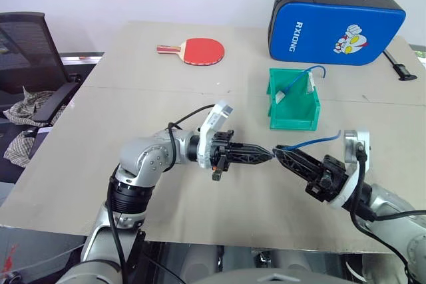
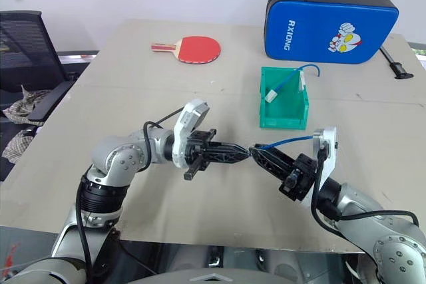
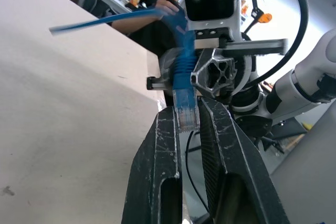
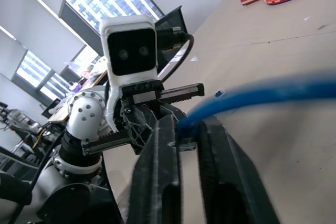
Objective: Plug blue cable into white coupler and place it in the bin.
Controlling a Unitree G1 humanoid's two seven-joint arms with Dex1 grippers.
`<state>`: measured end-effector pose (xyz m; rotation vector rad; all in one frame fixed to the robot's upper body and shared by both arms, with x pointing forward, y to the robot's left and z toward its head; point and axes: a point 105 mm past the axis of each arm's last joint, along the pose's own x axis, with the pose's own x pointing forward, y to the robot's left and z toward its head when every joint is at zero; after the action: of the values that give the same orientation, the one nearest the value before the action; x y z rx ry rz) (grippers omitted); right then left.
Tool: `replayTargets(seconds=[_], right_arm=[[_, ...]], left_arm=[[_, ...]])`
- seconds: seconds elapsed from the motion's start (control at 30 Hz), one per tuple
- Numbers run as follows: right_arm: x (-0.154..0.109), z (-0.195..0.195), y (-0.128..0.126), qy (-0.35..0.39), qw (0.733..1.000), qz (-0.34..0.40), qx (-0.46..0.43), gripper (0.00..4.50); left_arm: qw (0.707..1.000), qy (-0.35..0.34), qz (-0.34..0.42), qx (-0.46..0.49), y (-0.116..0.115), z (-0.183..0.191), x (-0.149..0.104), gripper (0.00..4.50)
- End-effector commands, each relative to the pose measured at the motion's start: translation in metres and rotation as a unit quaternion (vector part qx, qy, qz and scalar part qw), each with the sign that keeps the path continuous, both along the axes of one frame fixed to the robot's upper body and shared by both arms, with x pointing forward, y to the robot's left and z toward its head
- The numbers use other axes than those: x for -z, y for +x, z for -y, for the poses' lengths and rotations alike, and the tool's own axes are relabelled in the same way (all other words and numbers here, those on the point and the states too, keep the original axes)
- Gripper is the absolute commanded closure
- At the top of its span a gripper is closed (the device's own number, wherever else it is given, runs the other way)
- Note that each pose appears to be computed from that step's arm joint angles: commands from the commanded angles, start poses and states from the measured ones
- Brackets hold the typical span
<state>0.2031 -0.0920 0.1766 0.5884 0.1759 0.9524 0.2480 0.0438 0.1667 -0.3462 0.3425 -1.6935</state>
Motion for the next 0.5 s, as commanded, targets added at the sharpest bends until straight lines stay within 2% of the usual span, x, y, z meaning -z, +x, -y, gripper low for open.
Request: replayTargets(seconds=[0.03,0.07,0.1,0.17,0.2,0.27,0.33,0.4,0.5], right_arm=[[-0.006,-0.002,-0.002,0.006,1.000,0.010,-0.006,4.50],[-0.007,-0.001,-0.001,0.009,1.000,0.011,-0.005,4.50],[-0.009,0.000,0.000,0.012,1.000,0.013,-0.003,4.50],[-0.010,0.002,0.003,0.015,1.000,0.017,0.001,4.50],[-0.011,0.003,0.005,0.014,1.000,0.019,0.004,4.50],[-0.011,0.006,0.008,0.011,1.000,0.025,0.010,4.50],[-0.010,0.009,0.011,0.008,0.999,0.030,0.016,4.50],[-0.007,0.012,0.014,-0.001,0.999,0.033,0.023,4.50],[-0.002,0.013,0.016,-0.008,0.999,0.034,0.025,4.50]], left_arm=[[0.999,-0.022,0.033,0.001,-0.003,-0.002,-0.014,4.03],[0.999,-0.021,0.038,-0.007,-0.001,-0.003,-0.014,3.55],[0.998,-0.018,0.047,-0.023,0.002,-0.005,-0.014,3.41],[0.996,-0.006,0.069,-0.057,0.009,-0.012,-0.012,2.33],[0.994,0.001,0.079,-0.075,0.011,-0.017,-0.011,2.01],[0.988,0.019,0.101,-0.117,0.018,-0.031,-0.008,1.11],[0.971,0.047,0.142,-0.186,0.031,-0.053,-0.005,1.11],[0.935,0.090,0.196,-0.282,0.051,-0.086,0.000,1.11],[0.897,0.132,0.237,-0.350,0.063,-0.115,0.007,1.11]])
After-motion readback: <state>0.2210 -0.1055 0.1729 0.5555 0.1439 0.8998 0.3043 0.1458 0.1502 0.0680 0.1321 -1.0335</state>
